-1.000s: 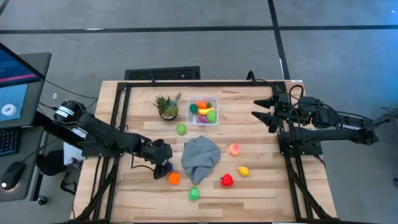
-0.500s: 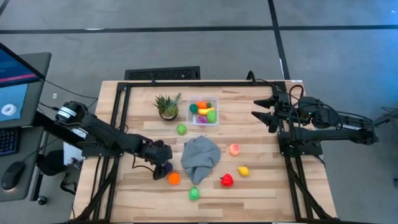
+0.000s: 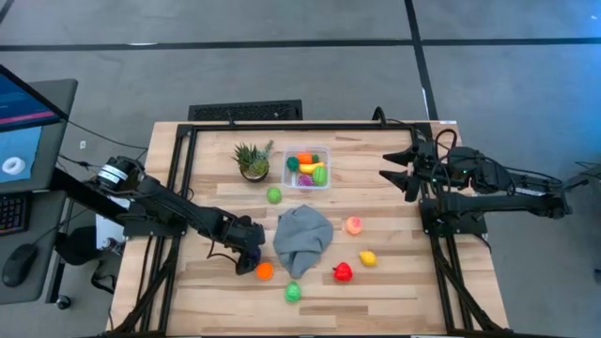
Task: Pick and placing Produce into tupperware
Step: Put the violet grapes into the transparent container
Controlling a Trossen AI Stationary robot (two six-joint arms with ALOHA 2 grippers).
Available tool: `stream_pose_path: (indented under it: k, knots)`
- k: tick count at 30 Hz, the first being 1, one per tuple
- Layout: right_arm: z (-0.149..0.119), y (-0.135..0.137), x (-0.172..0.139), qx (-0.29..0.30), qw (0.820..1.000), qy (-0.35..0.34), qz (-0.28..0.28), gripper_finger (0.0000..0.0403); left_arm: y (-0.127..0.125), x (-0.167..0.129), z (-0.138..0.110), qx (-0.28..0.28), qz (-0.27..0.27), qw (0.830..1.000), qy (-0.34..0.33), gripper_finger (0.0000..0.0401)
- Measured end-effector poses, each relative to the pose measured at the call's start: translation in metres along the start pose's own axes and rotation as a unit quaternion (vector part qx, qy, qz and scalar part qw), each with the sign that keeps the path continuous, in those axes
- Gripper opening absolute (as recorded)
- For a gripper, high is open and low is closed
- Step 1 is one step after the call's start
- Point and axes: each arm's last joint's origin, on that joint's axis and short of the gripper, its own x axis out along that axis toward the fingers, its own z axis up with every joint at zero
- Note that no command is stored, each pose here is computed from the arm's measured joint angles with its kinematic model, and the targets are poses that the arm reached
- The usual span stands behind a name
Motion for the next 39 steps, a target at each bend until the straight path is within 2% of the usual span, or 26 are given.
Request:
stream_pose_path:
  k: [5, 13, 16, 25, 35, 39]
  knots:
    - [0.0, 0.0, 0.0, 0.0, 1.0, 0.0, 0.0, 0.0333, 0.0013, 0.0, -0.0009, -0.007, 0.013, 1.0, 0.0, 0.0291]
    - [0.0, 0.0, 0.0, -0.005, 1.0, 0.0, 0.0, 0.0333, 0.0033, -0.0002, -0.0027, -0.023, 0.031, 0.999, 0.005, 0.0224]
    - [-0.0001, 0.0, 0.0, -0.007, 1.0, 0.0, 0.0, 0.0333, 0.0044, -0.0003, -0.0022, -0.031, 0.032, 0.999, 0.005, 0.021]
    - [-0.0001, 0.0, 0.0, -0.009, 1.0, 0.0, 0.0, 0.0333, 0.0068, -0.0004, -0.001, -0.037, 0.032, 0.999, 0.007, 0.0222]
    - [0.0, 0.0, 0.0, -0.009, 1.0, 0.0, 0.0, 0.0333, 0.006, -0.0015, 0.0013, -0.044, 0.035, 0.998, 0.007, 0.0212]
    - [0.0, -0.0001, 0.0, -0.009, 1.0, 0.0, -0.002, 0.0333, 0.0051, -0.0048, 0.0063, -0.038, 0.052, 0.998, 0.008, 0.0211]
